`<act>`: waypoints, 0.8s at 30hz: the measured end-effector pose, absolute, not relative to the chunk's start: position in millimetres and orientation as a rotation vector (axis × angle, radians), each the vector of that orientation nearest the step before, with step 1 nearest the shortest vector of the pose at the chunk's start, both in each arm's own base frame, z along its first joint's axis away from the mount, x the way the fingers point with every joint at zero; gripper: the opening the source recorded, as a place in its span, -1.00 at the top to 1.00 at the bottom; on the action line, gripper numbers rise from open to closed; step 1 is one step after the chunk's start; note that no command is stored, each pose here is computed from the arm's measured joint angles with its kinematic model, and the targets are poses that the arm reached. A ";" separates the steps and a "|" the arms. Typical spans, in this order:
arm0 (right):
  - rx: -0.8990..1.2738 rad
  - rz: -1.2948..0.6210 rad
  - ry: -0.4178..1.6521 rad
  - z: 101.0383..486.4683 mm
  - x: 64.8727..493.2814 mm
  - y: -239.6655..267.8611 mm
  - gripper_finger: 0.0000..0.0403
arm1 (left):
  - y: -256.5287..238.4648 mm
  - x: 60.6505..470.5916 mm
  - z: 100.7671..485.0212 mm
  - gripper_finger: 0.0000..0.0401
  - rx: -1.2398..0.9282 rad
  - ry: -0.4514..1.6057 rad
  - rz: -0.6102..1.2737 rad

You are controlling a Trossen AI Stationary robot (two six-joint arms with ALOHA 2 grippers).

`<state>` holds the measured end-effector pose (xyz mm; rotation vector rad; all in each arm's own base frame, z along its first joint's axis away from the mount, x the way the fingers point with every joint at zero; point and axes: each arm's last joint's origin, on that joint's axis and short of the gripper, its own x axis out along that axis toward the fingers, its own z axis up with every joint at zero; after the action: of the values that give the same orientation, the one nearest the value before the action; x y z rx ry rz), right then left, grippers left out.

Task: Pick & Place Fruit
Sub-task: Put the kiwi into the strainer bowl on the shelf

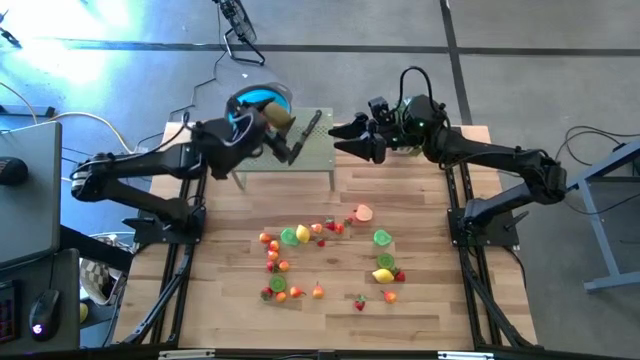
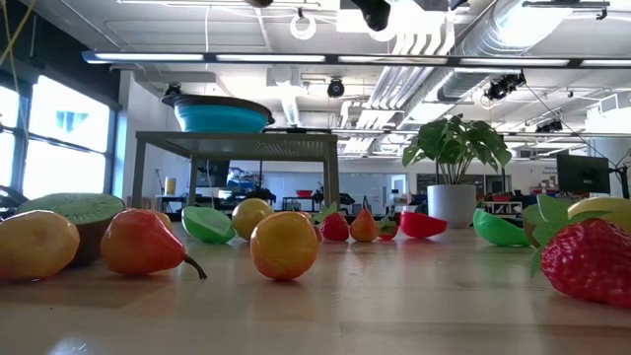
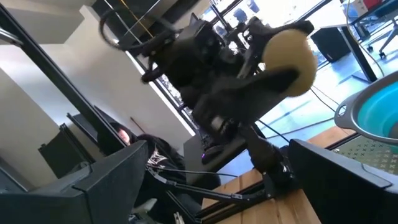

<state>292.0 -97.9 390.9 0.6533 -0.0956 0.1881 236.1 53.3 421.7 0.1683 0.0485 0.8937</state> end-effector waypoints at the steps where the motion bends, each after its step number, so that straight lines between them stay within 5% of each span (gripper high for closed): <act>1: 0.654 0.188 -0.095 390.8 292.1 -98.0 -0.89 | 57.3 235.3 420.2 -0.54 0.153 0.056 0.899; 24: 0.615 0.151 -0.104 389.4 292.8 -99.2 -0.89 | 161.8 176.8 378.8 -0.54 -0.427 0.243 1.067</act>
<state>292.8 -99.2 389.4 0.6153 -0.1036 0.1505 176.8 161.8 378.8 -0.4268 0.2433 1.0673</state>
